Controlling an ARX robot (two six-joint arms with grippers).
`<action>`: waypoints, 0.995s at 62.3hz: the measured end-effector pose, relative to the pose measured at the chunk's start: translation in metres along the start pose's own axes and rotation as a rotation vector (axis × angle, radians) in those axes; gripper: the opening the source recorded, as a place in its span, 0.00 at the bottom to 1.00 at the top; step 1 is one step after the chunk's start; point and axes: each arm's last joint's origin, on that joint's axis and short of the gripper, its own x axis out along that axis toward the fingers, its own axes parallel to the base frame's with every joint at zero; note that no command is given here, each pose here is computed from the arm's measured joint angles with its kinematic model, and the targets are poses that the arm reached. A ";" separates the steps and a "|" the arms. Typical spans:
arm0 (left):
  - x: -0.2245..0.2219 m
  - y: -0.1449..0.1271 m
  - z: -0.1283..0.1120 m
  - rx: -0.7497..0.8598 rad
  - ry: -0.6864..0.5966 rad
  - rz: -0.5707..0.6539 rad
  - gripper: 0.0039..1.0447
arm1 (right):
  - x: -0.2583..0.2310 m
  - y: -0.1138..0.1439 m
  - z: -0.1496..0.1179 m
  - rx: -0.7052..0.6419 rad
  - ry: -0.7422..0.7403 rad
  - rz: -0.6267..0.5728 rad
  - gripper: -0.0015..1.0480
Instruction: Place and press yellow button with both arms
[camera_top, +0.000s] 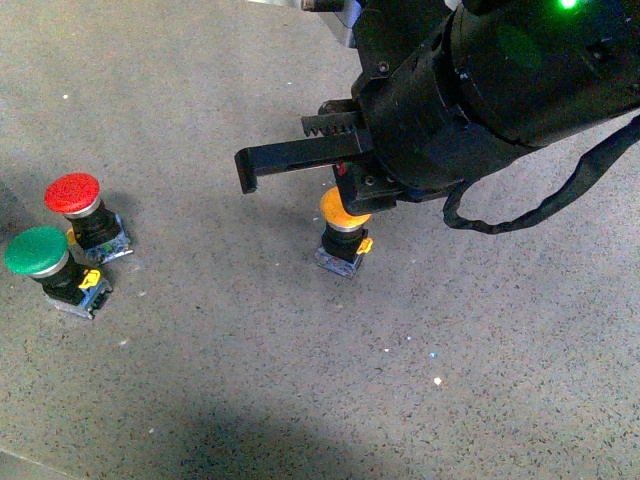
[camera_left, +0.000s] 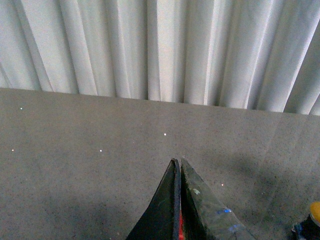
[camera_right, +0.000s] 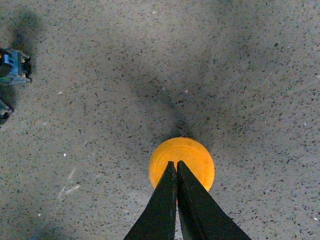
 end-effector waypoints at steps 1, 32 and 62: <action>0.000 0.000 0.000 0.000 0.000 0.000 0.01 | 0.000 0.000 0.000 0.001 0.002 0.000 0.01; 0.000 0.000 0.000 0.000 0.000 0.000 0.01 | 0.014 0.000 -0.005 0.060 0.067 0.027 0.01; 0.000 0.000 0.000 0.000 0.000 0.000 0.01 | 0.007 -0.011 0.004 0.161 -0.013 0.058 0.01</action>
